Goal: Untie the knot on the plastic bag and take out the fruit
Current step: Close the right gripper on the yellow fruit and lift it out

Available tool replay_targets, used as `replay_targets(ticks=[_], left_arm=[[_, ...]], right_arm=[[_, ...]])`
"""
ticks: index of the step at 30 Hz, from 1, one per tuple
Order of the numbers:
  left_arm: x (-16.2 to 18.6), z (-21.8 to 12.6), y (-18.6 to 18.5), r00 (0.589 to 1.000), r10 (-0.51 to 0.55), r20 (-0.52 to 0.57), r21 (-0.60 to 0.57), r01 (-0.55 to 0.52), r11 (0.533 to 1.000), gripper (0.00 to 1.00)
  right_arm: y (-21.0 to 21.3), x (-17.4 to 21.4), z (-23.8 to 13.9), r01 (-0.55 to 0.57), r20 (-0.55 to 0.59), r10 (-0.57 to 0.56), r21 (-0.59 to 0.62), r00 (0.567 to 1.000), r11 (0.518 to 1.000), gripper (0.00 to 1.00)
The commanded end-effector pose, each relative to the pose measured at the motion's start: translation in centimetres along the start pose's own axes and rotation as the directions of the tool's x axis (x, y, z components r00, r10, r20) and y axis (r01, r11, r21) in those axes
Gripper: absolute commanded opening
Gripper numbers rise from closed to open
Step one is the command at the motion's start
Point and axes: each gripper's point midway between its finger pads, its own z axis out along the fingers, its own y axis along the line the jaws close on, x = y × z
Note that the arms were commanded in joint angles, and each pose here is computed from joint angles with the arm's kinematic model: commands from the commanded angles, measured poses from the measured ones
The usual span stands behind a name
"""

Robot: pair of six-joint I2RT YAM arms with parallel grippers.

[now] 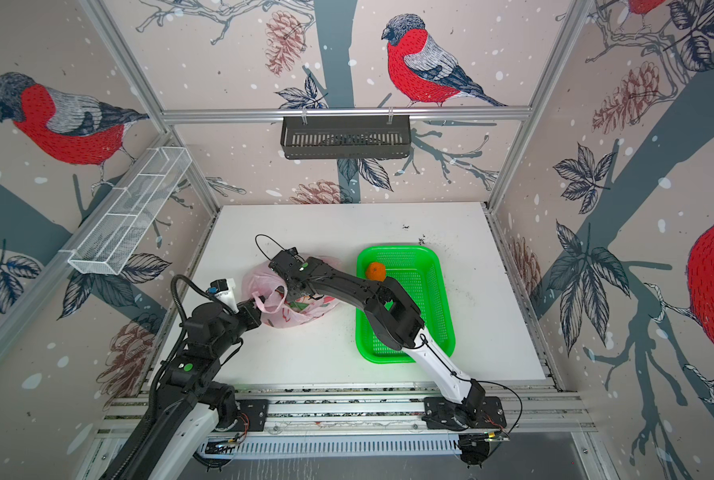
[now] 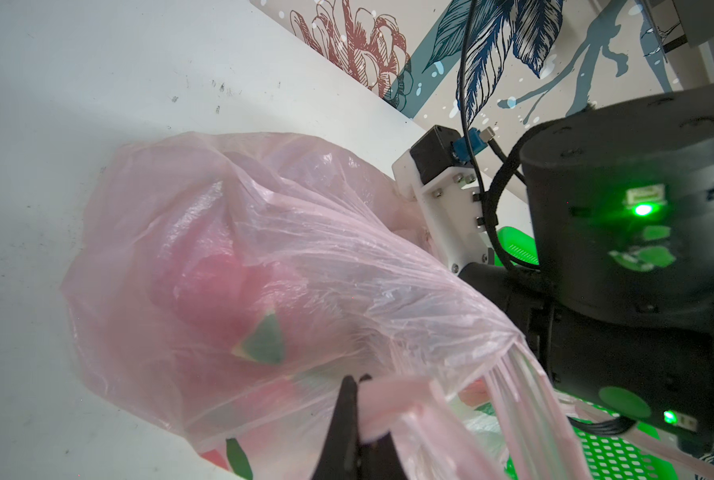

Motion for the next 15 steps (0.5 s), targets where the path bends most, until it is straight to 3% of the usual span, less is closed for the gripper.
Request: replay_targets(ticks=[1,15], left_arm=[[-0.5,0.0,-0.5,1.000,0.010,0.023,0.020,-0.011,1.000,0.00],[-0.7,-0.1,-0.4,1.000,0.012,0.028,0.017,-0.012,1.000,0.00]], right_arm=[[-0.3,0.1,0.2,-0.009,-0.004,0.009,0.013,1.000,1.000,0.86],[-0.1,-2.3,-3.5,-0.018,0.073,0.019,-0.014,0.997,1.000,0.50]])
